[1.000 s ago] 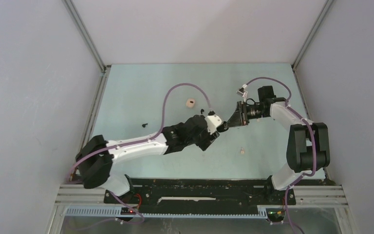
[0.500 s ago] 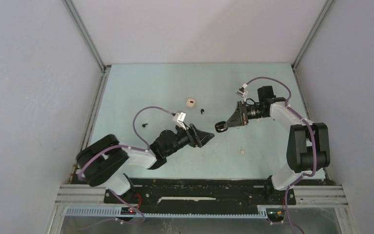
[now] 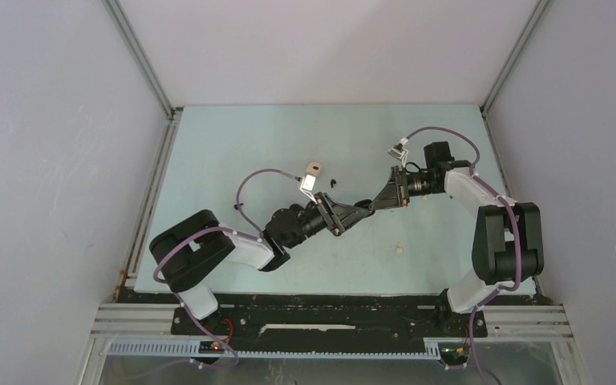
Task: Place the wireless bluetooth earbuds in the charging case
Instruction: Pick up the charging case at the center of the board.
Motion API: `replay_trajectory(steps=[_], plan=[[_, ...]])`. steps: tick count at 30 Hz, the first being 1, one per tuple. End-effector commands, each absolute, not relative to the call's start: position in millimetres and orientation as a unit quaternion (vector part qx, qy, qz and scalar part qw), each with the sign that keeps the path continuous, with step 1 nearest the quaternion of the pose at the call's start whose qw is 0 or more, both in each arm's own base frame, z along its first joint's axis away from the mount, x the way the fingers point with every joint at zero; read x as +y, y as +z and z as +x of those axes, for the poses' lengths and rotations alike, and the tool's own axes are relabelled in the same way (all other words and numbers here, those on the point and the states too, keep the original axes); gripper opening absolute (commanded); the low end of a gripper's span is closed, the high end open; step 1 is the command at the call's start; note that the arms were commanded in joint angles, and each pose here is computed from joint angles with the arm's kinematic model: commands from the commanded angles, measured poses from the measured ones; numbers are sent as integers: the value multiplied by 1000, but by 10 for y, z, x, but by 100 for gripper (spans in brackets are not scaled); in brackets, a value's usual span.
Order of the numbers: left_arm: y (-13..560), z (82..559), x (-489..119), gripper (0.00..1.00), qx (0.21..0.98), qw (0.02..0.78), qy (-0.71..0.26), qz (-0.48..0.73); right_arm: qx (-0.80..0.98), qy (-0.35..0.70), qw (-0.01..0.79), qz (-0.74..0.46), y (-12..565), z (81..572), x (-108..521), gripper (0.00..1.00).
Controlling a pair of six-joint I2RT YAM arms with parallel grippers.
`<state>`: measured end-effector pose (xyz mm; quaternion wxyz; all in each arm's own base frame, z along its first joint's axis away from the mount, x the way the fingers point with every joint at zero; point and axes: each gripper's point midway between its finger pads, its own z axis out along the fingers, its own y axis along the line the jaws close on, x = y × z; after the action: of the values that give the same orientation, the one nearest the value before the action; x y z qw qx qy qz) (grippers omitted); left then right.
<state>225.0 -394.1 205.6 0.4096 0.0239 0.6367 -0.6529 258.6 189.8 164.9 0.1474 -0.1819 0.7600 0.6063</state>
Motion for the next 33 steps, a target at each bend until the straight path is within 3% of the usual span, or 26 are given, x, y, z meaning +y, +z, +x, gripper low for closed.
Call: replay_trajectory(steps=[1, 9, 16, 27, 33], plan=[[2150, 2236, -3986, 63, 622, 396, -675, 16, 738, 620, 173, -202, 1897, 2612, 1902, 1], [2167, 2082, -3743, 64, 623, 405, -669, 12, 740, 620, 175, -196, 1902, 2638, 1877, 1], [1981, 2140, -3912, 64, 640, 384, -665, 10, 742, 618, 175, -195, 1890, 2639, 1875, 1], [1935, 2298, -4097, 49, 640, 380, -667, 1, 744, 617, 174, -190, 1864, 2659, 1854, 2], [1899, 2345, -4103, 48, 642, 375, -669, -12, 742, 620, 171, -189, 1864, 2657, 1860, 2]])
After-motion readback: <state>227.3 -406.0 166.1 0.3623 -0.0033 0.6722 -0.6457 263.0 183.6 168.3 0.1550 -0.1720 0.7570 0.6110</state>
